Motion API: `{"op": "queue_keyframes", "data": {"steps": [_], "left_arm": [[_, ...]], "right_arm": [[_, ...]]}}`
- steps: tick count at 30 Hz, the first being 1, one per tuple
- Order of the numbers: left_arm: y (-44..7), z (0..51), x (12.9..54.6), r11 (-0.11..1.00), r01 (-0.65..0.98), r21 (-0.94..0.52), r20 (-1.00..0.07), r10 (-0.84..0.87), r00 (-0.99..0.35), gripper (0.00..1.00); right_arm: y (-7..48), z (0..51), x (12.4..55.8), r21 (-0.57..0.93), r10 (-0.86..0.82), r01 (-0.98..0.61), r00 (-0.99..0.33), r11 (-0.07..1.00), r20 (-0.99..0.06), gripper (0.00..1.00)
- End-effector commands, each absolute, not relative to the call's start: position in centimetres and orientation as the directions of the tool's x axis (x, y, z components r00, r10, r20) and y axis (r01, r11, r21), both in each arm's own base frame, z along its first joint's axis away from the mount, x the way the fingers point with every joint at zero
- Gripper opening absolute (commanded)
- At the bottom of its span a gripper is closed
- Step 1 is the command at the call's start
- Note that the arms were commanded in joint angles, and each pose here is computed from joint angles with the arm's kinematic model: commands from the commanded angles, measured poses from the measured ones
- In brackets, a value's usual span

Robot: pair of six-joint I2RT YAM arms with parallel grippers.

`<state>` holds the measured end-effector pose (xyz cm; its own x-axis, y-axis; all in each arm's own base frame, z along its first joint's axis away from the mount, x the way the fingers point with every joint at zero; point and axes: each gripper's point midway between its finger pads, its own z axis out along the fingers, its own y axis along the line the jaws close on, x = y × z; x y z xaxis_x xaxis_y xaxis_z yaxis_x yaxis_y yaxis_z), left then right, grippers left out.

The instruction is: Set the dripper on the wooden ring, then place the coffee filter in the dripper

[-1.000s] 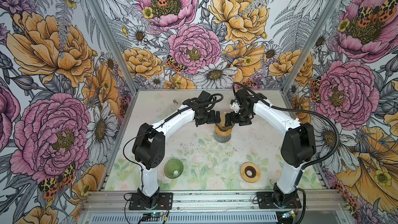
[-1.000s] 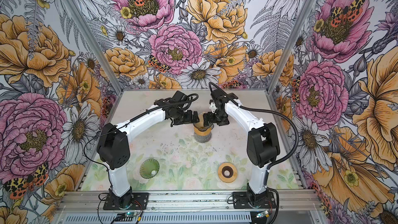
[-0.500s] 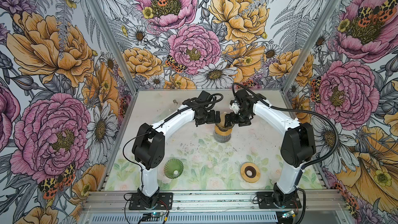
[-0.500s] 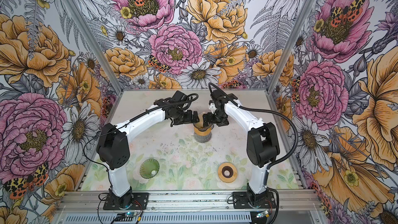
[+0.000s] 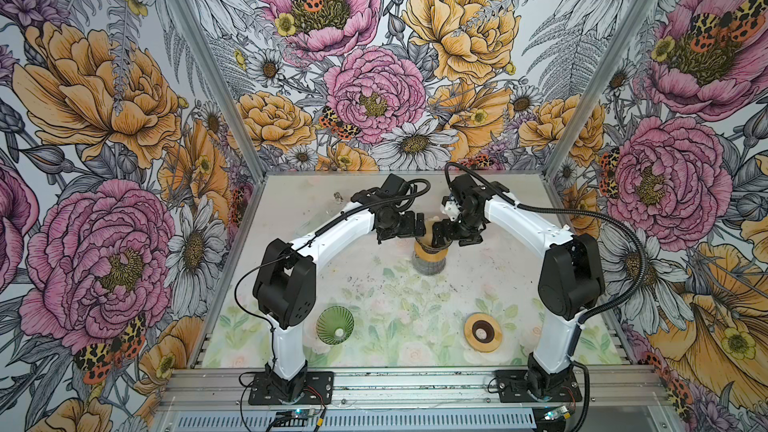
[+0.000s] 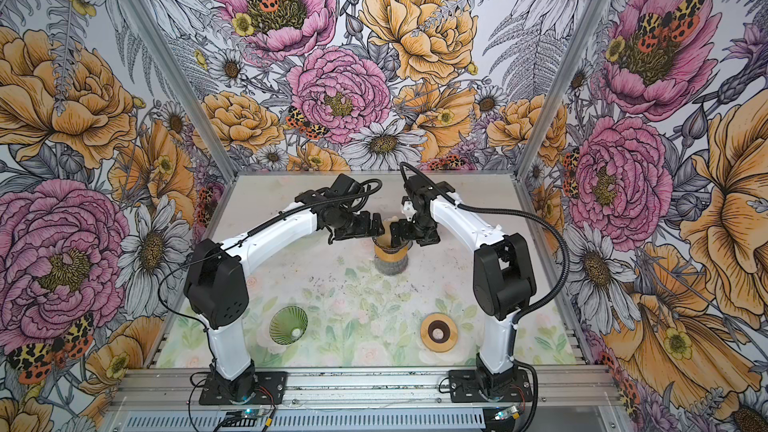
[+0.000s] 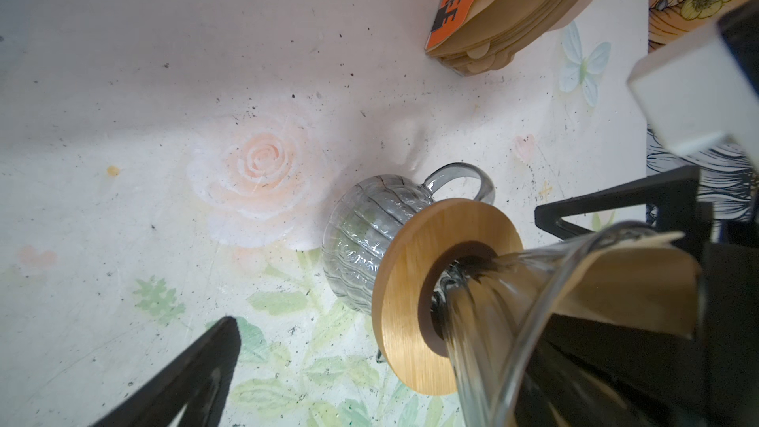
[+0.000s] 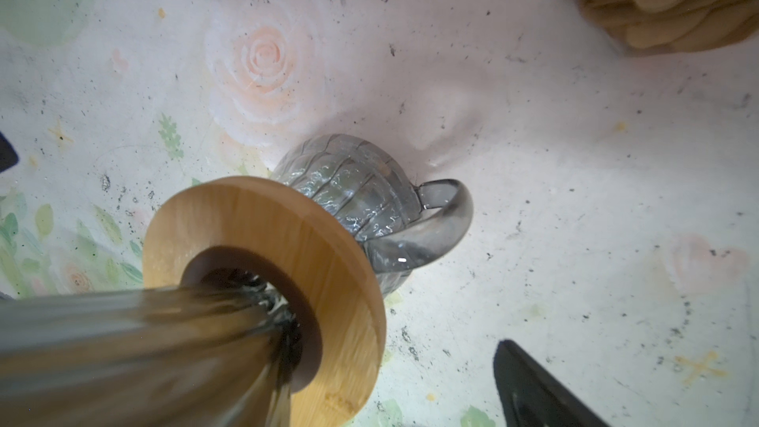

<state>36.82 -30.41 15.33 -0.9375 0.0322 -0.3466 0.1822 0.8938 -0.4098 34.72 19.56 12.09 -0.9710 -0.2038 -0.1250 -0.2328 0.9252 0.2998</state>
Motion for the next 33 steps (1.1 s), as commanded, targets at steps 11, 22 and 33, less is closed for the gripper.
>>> {"op": "queue_keyframes", "data": {"steps": [11, 22, 33], "left_arm": [[-31.0, 15.8, 36.8, 0.889, 0.22, -0.402, -0.378, 0.058, -0.924, 0.99], [-30.9, 15.6, 36.7, 0.89, 0.219, -0.399, -0.374, 0.06, -0.926, 0.99], [-31.1, 16.0, 36.7, 0.888, 0.221, -0.404, -0.381, 0.057, -0.923, 0.99]], "right_arm": [[18.2, 15.4, 36.5, 0.354, -0.133, -0.202, -0.968, 0.913, -0.211, 0.94], [18.3, 13.0, 35.5, 0.339, -0.152, -0.194, -0.977, 0.92, -0.146, 0.94], [20.4, 11.9, 34.9, 0.343, -0.196, -0.231, -0.971, 0.91, -0.136, 0.94]]}}
